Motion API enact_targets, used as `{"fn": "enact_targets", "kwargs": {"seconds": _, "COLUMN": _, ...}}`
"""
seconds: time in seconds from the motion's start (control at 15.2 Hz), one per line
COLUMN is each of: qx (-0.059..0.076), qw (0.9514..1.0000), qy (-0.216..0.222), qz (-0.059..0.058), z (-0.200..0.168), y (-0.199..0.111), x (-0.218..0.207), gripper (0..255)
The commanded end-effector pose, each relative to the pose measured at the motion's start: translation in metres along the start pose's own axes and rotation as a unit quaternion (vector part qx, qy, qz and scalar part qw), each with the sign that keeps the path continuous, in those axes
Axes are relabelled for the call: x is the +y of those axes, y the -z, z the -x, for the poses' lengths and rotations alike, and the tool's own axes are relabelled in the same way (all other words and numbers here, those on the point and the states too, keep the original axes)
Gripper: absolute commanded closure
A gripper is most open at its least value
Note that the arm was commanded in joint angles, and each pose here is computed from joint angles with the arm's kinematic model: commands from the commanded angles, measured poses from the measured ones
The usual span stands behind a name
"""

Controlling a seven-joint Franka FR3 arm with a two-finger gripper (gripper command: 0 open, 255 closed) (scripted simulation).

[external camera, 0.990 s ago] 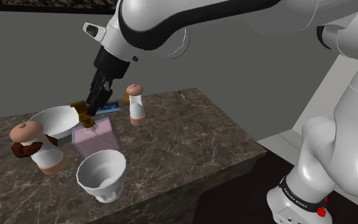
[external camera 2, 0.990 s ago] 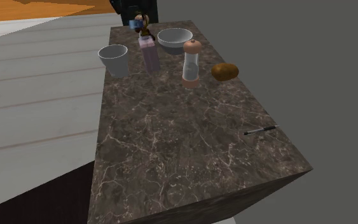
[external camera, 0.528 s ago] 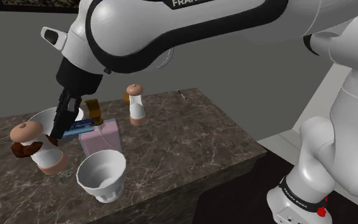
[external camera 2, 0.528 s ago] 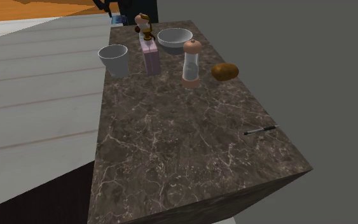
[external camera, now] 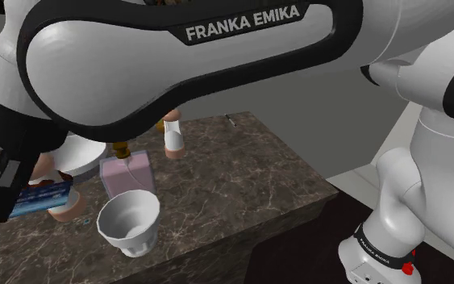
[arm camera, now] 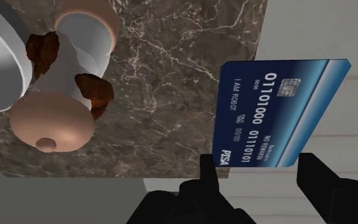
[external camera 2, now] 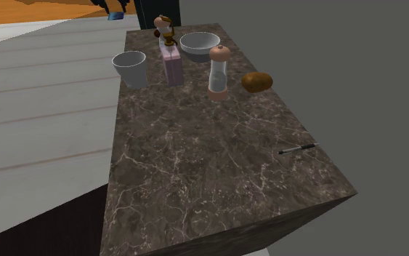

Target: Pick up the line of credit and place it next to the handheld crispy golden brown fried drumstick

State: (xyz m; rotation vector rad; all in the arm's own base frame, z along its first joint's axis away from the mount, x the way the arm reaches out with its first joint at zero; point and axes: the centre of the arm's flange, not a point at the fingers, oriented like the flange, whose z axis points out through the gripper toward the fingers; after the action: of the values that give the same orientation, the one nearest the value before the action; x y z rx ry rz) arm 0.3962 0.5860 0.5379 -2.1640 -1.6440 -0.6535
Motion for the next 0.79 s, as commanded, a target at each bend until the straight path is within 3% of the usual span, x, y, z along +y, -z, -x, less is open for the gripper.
{"fn": "enact_targets", "kwargs": {"seconds": 0.0, "qx": 0.000, "qw": 1.0000, "qy": -0.001, "qz": 0.000, "z": -0.005, "y": -0.010, "x": -0.013, "gripper": 255}}
{"fn": "enact_targets", "kwargs": {"seconds": 0.73, "qx": 0.000, "qw": 1.0000, "qy": -0.001, "qz": 0.000, "z": 0.027, "y": -0.059, "x": -0.013, "gripper": 255}}
